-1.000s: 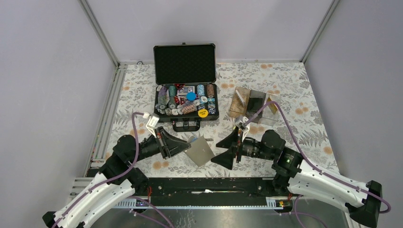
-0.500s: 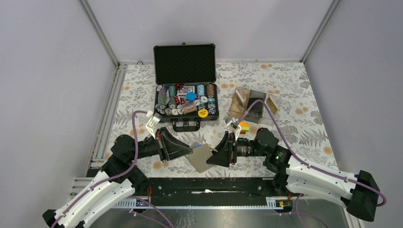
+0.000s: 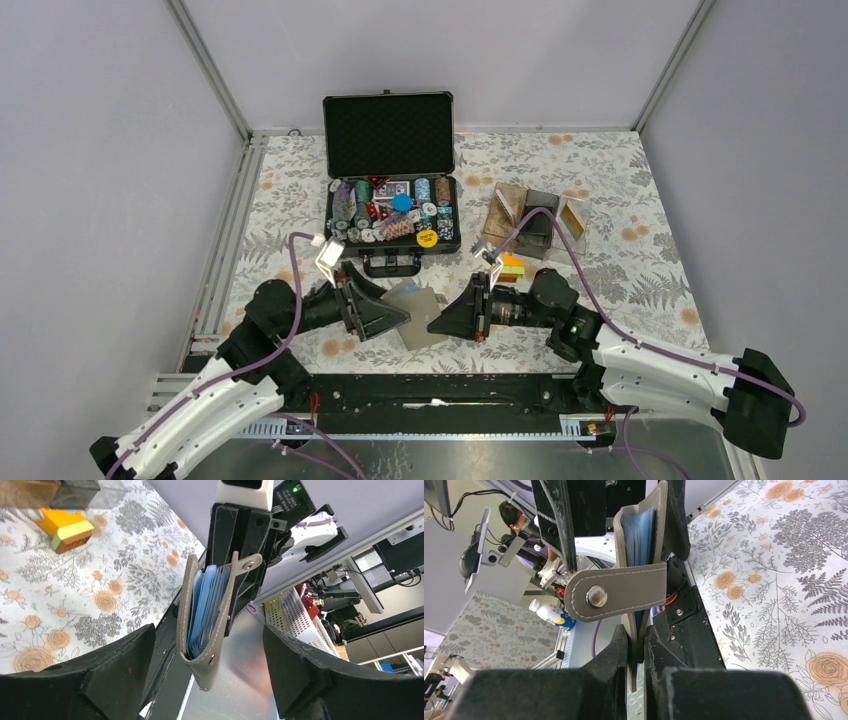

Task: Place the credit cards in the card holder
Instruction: Close the card holder.

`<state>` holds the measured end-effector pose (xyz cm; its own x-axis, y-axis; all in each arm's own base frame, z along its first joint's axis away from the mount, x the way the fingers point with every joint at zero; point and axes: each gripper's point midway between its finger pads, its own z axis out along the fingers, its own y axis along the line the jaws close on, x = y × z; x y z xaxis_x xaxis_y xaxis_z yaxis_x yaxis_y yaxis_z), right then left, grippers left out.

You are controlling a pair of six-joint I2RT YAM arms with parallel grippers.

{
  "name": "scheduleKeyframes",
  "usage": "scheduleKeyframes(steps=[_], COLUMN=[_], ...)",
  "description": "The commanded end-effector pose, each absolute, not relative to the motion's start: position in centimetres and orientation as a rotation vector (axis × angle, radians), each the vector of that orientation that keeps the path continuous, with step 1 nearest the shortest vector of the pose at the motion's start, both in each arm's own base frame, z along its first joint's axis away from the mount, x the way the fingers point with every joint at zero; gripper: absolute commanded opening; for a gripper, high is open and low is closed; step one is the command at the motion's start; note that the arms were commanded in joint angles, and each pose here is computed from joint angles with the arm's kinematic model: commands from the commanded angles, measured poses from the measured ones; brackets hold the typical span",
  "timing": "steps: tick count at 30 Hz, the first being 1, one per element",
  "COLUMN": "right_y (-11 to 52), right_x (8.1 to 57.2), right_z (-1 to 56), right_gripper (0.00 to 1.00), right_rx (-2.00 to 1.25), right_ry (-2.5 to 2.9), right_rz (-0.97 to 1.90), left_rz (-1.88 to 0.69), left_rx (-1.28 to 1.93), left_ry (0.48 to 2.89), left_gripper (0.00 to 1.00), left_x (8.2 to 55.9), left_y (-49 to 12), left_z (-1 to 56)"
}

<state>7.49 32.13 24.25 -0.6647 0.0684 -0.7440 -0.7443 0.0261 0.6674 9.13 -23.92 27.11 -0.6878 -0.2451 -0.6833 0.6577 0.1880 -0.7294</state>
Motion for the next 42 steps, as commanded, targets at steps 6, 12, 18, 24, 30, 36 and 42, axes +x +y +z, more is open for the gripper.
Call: scheduleKeyframes(steps=[6, 12, 18, 24, 30, 36, 42], right_y=[33.0, 32.3, 28.7, 27.1, 28.4, 29.4, 29.5], right_x=[9.2, 10.7, 12.4, 12.8, 13.1, 13.0, 12.9], right_z=[26.3, 25.1, 24.3, 25.9, 26.4, 25.5, 25.0], right_gripper=[0.0, 0.29, 0.86, 0.76, 0.59, 0.47, 0.39], right_rx=[-0.637, -0.576, -0.516, -0.504, -0.564, -0.602, -0.596], right_ry=[1.612, 1.681, 1.735, 1.725, 1.734, 1.766, 1.764], right_rz=[1.681, 1.557, 1.307, 1.222, 1.213, 1.229, 1.244], left_rz=[-1.619, -1.604, -1.568, -1.553, -1.558, -1.563, -1.575], left_rx=[0.373, 0.322, 0.276, 0.316, 0.364, 0.365, 0.368], left_ry=[1.768, 1.774, 1.803, 1.852, 1.881, 1.882, 1.881], left_gripper=[0.51, 0.03, 0.0, 0.0, 0.0, 0.0, 0.0], left_x=[9.2, 9.7, 10.0, 9.7, 9.2, 9.1, 8.9], left_y=[-25.9, -26.0, -25.4, -25.6, -25.9, -25.9, -25.8], left_z=[25.7, 24.7, 24.0, 23.5, 23.1, 23.1, 23.0])
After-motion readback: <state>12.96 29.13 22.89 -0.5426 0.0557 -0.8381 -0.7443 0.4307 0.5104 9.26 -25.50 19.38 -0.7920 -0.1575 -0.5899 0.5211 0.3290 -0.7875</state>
